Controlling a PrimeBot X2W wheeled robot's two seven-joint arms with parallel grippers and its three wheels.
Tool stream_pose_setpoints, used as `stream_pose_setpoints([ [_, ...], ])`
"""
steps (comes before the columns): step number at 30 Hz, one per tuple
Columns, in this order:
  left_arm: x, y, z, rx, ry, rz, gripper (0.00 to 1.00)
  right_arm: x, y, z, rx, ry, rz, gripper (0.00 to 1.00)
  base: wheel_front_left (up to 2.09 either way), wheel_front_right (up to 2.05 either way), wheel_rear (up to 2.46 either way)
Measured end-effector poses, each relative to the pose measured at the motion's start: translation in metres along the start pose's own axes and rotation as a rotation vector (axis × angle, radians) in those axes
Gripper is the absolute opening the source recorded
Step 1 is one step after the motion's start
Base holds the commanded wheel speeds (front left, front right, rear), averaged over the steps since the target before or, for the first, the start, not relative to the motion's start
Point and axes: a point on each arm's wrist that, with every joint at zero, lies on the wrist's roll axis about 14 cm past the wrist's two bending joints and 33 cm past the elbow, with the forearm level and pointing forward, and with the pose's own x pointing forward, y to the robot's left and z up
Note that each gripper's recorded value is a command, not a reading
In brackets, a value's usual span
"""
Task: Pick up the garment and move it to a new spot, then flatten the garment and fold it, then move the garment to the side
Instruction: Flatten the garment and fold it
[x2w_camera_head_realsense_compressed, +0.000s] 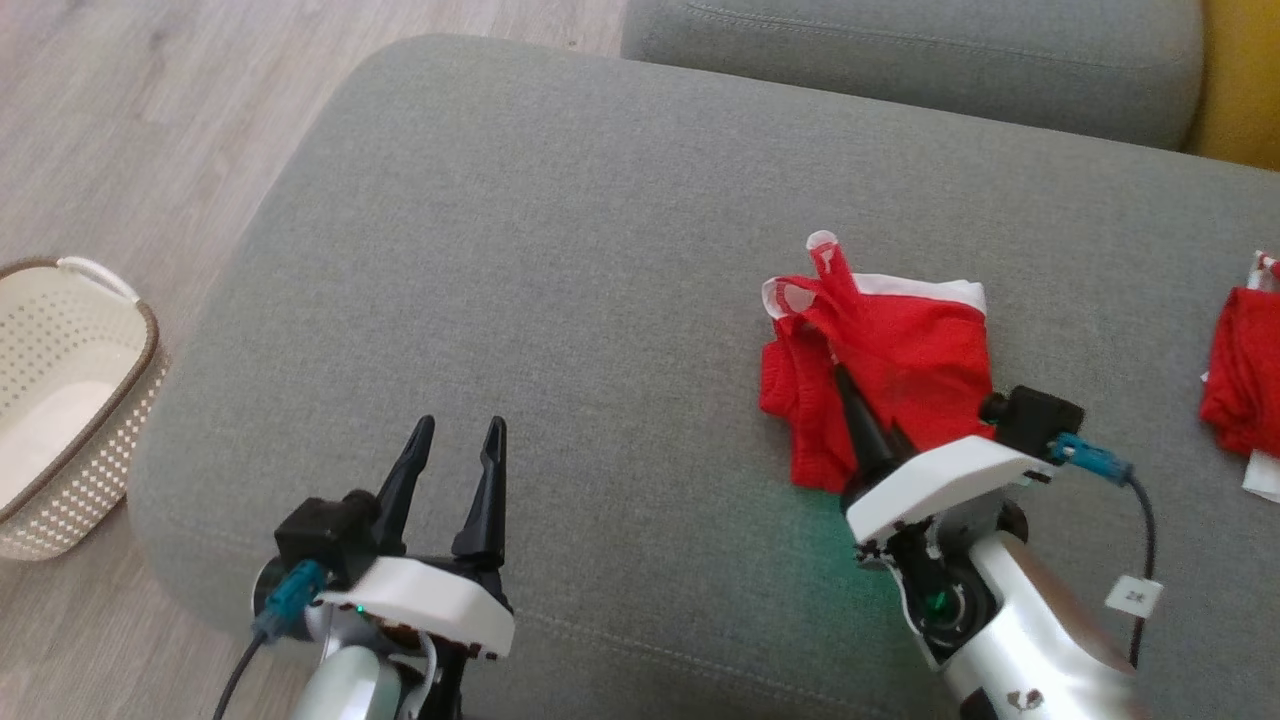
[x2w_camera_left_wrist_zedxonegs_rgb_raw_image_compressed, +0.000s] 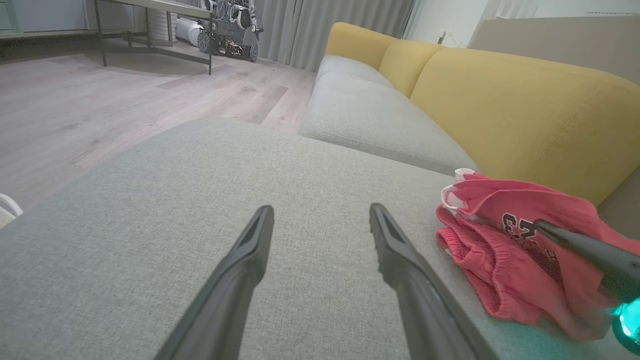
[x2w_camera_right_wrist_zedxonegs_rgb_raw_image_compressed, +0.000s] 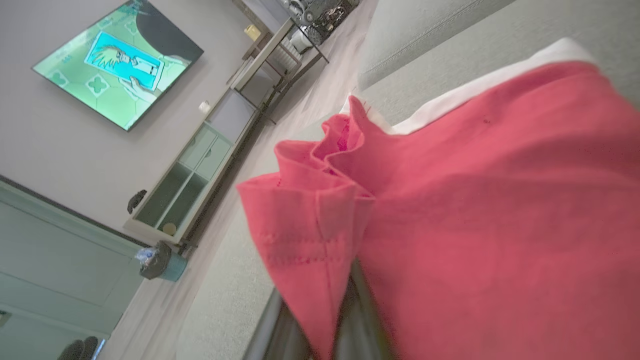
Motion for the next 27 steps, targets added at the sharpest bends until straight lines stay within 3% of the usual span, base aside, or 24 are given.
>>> stream_pose_setpoints([
  [1,0.000,0.001,0.000,0.000,0.001,0.003,1.00,0.001,0.001,-0.004,-0.014,0.015,0.003,0.01,0.00,0.00,0.00],
  [2,-0.001,0.002,-0.001,0.000,0.002,0.006,1.00,0.002,0.001,-0.008,-0.033,0.031,0.005,0.94,0.00,0.00,0.00],
  [3,-0.001,0.003,-0.001,0.001,0.004,0.010,1.00,0.004,0.002,-0.013,-0.056,0.049,0.010,1.00,0.00,0.00,0.00],
  [11,-0.001,0.006,-0.004,-0.005,0.014,0.026,1.00,0.003,0.014,-0.049,-0.171,0.176,0.063,1.00,0.00,0.00,0.00],
  [18,0.001,0.004,-0.006,-0.004,0.021,0.021,1.00,-0.006,-0.011,-0.073,-0.228,0.298,0.001,1.00,0.00,0.00,0.00],
  [22,0.004,0.001,-0.008,-0.013,0.025,0.014,1.00,-0.002,-0.011,-0.058,-0.223,0.242,-0.003,1.00,0.00,0.00,0.00],
  [27,0.012,-0.008,-0.004,-0.016,0.013,-0.019,1.00,0.002,-0.005,-0.007,-0.208,0.051,0.008,1.00,0.00,0.00,0.00],
])
